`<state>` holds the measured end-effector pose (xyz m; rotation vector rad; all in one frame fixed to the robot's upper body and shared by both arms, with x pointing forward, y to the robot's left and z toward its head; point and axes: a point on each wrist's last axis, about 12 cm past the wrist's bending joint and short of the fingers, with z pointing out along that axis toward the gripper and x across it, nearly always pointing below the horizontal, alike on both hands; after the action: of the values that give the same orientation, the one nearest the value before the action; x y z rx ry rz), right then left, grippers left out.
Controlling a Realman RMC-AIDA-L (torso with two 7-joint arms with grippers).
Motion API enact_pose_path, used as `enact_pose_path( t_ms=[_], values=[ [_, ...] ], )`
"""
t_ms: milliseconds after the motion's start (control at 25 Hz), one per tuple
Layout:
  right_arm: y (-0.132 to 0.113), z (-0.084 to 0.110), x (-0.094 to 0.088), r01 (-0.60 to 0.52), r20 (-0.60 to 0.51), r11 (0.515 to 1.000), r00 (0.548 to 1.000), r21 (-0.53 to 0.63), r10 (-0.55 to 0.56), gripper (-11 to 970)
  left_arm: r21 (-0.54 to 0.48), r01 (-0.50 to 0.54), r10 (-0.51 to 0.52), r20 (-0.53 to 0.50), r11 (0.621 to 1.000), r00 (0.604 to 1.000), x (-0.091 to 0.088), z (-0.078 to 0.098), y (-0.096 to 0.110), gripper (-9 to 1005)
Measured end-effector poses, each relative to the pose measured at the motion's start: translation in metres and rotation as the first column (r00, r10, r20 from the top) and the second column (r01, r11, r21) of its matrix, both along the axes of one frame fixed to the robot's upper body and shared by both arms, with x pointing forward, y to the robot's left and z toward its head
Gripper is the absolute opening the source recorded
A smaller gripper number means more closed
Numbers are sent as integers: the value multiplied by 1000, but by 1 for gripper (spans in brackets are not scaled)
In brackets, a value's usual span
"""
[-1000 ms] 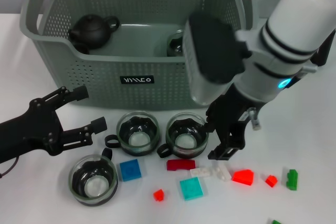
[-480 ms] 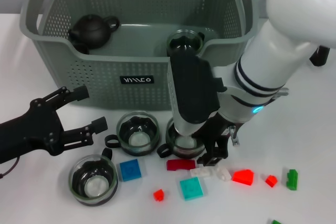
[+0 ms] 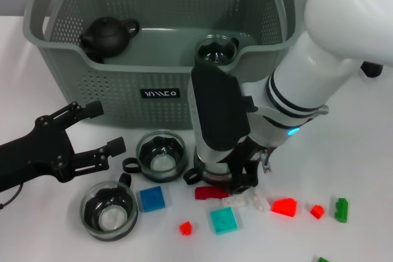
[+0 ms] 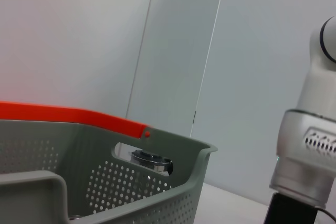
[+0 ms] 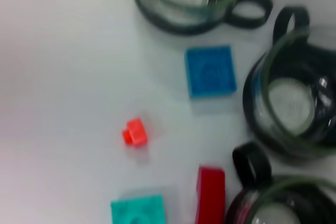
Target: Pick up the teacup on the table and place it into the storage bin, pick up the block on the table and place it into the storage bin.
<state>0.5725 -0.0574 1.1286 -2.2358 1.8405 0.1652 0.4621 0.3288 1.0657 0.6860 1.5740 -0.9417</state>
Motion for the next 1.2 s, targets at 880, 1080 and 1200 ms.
enact_pose_path(
  t_ms=[880,1080,1200],
  values=[
    [-2,7,2,21,-30,999,999,24,-20,83,2,6,-6,9,1000,1000,2,1,-1,939],
    [-15,33,2,40,-96,995,995,90,-31,60,1,5,-5,7,1000,1000,2,1,-1,939],
    [-36,56,-1,39,-153,983,988,178,-12,63,1,4,-4,5,1000,1000,2,1,-1,939]
  ],
)
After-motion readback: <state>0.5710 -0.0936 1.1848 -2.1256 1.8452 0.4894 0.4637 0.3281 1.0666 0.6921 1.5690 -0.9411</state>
